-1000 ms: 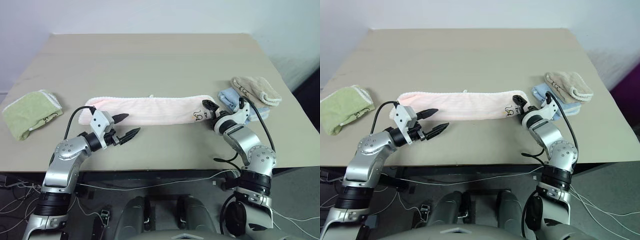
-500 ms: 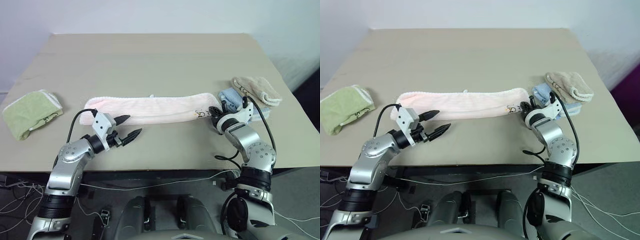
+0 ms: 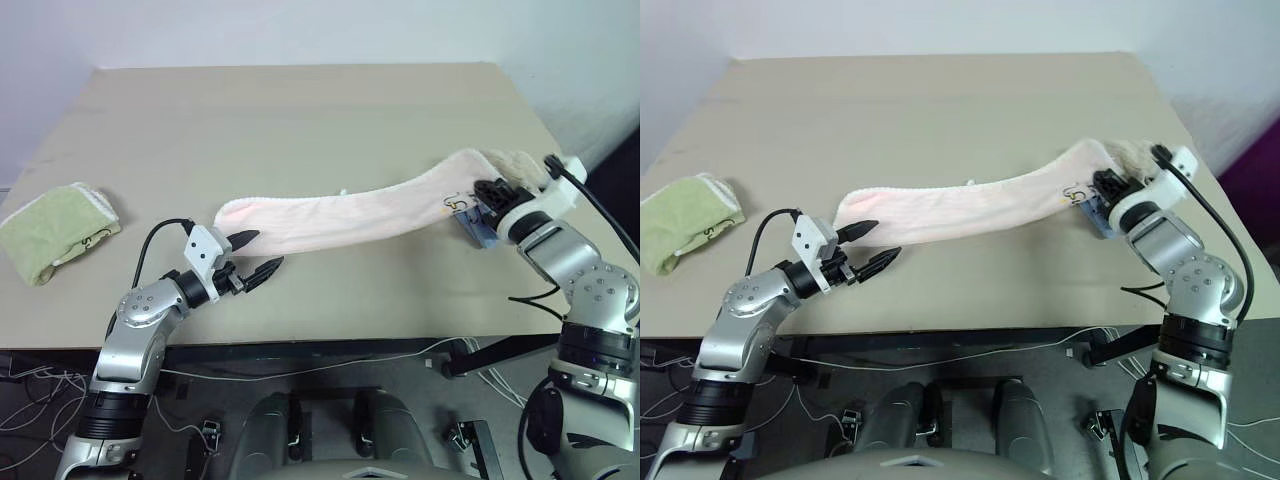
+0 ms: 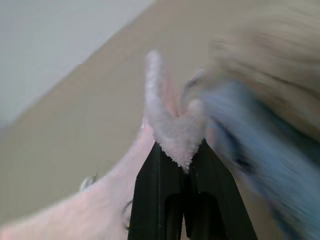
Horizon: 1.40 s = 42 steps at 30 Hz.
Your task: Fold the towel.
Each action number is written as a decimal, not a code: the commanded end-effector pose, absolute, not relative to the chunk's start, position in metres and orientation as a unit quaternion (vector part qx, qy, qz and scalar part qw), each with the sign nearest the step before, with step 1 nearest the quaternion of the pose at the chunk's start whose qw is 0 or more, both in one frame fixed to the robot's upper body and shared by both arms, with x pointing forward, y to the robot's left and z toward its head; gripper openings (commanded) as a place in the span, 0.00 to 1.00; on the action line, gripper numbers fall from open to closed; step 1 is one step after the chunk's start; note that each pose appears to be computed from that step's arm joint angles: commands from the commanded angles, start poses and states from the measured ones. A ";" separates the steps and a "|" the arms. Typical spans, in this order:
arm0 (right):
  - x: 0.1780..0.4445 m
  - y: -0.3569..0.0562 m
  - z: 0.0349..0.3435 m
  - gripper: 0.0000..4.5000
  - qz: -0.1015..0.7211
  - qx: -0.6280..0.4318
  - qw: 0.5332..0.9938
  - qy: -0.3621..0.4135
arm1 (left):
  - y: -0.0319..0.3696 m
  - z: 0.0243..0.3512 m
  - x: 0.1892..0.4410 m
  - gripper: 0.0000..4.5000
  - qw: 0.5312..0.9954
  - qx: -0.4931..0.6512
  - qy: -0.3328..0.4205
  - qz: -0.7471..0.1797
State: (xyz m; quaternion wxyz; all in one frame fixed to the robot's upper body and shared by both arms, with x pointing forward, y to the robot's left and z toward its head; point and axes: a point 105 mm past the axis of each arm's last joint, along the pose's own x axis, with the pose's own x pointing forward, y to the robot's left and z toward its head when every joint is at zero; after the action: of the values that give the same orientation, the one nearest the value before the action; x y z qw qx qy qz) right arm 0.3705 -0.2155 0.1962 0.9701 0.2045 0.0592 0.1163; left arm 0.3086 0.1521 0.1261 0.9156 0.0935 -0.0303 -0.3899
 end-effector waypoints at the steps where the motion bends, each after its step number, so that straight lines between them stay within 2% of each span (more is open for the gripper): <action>1: 0.357 -0.159 0.210 0.00 0.238 0.055 0.969 0.048 | 0.146 0.138 0.307 0.82 0.910 0.103 -0.056 -0.397; 5: 0.344 -0.118 0.188 0.00 0.322 -0.102 0.939 0.068 | 0.145 0.138 0.308 0.82 0.911 0.101 -0.057 -0.397; 8: 0.339 -0.083 0.160 0.00 0.373 -0.188 0.904 0.086 | 0.143 0.137 0.307 0.82 0.911 0.099 -0.058 -0.396; 12: 0.347 -0.064 0.140 0.00 0.382 -0.222 0.893 0.088 | 0.141 0.137 0.305 0.82 0.912 0.095 -0.060 -0.393; 18: 0.360 -0.061 0.138 0.00 0.370 -0.228 0.897 0.078 | 0.142 0.135 0.302 0.82 0.915 0.092 -0.058 -0.388; 29: 0.373 -0.058 0.147 0.00 0.352 -0.223 0.907 0.057 | 0.139 0.135 0.302 0.82 0.915 0.090 -0.059 -0.388; 34: 0.370 -0.062 0.160 0.00 0.359 -0.203 0.910 0.045 | 0.139 0.135 0.302 0.82 0.915 0.090 -0.060 -0.389; 36: 0.369 -0.072 0.177 0.00 0.355 -0.164 0.920 0.030 | 0.139 0.135 0.302 0.82 0.915 0.090 -0.060 -0.388; 38: 0.371 -0.100 0.200 0.00 0.326 -0.109 0.939 0.019 | 0.140 0.134 0.301 0.82 0.916 0.090 -0.060 -0.386; 42: 0.370 -0.146 0.214 0.00 0.274 -0.078 0.958 0.023 | 0.143 0.133 0.300 0.82 0.918 0.090 -0.058 -0.382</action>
State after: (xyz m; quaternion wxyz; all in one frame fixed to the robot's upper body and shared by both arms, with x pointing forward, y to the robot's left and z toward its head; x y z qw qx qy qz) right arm 0.3746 -0.1354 0.1985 0.9540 -0.0887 0.0445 0.2830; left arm 0.3023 0.1427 0.1205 0.9193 0.0798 -0.0308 -0.3841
